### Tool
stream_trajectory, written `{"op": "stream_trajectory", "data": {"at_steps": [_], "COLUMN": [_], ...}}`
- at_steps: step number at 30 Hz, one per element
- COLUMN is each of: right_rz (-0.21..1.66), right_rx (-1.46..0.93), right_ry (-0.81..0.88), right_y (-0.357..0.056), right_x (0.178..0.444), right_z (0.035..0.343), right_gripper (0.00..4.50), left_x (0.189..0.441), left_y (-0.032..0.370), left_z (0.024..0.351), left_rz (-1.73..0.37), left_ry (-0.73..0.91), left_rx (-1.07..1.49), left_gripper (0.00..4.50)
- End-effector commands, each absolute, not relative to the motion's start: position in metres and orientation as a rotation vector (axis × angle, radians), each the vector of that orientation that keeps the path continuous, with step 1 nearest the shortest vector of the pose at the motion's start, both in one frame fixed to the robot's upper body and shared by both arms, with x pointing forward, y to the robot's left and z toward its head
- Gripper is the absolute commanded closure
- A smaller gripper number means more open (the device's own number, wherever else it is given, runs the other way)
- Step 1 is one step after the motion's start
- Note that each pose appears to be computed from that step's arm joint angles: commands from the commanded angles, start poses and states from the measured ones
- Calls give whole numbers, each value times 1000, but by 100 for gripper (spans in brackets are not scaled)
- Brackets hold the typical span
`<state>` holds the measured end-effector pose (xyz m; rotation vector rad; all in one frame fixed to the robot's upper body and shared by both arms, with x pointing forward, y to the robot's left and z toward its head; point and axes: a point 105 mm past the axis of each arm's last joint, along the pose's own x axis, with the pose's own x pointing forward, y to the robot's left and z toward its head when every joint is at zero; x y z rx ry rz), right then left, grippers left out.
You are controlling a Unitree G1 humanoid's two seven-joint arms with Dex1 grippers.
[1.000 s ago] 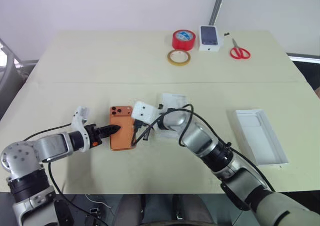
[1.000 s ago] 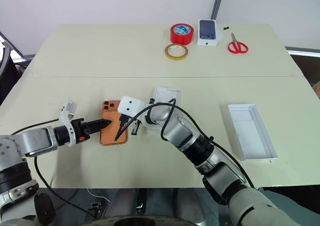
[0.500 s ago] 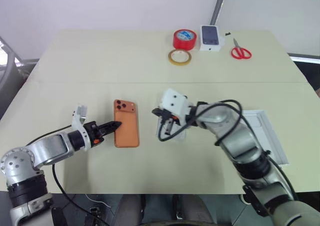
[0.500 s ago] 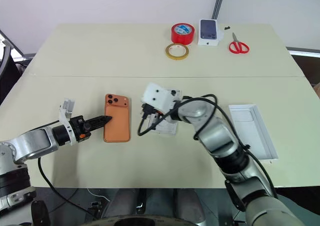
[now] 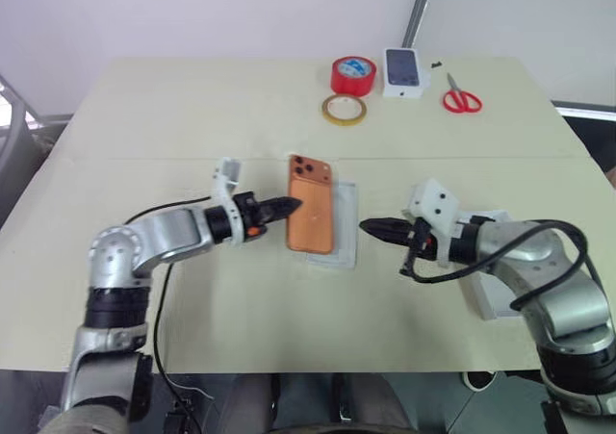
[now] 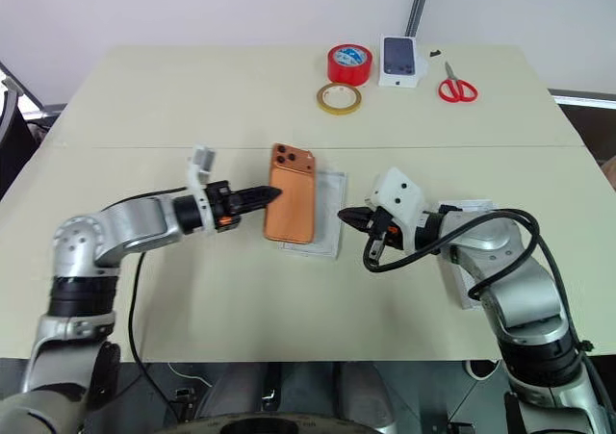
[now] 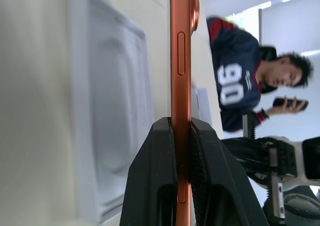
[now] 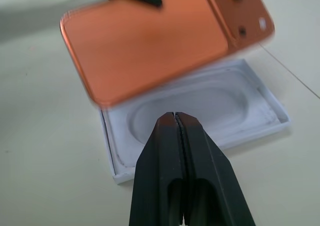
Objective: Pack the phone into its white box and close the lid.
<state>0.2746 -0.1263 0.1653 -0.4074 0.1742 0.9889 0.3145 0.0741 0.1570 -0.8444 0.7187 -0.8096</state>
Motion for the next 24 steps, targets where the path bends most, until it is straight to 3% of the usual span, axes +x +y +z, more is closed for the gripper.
{"op": "stream_trajectory", "data": {"at_steps": [1, 24], "right_rz": [978, 885], "right_rx": [-415, -438], "right_ry": [100, 143], "right_y": [-131, -156], "right_x": [265, 260], "right_z": [184, 172], "right_gripper": [450, 450], "left_x": [324, 330], "left_y": [63, 38], "left_z": [159, 133], "left_rz": [-834, -869], "left_ry": [703, 778], "left_rx": [-818, -779], "left_gripper": [448, 448]}}
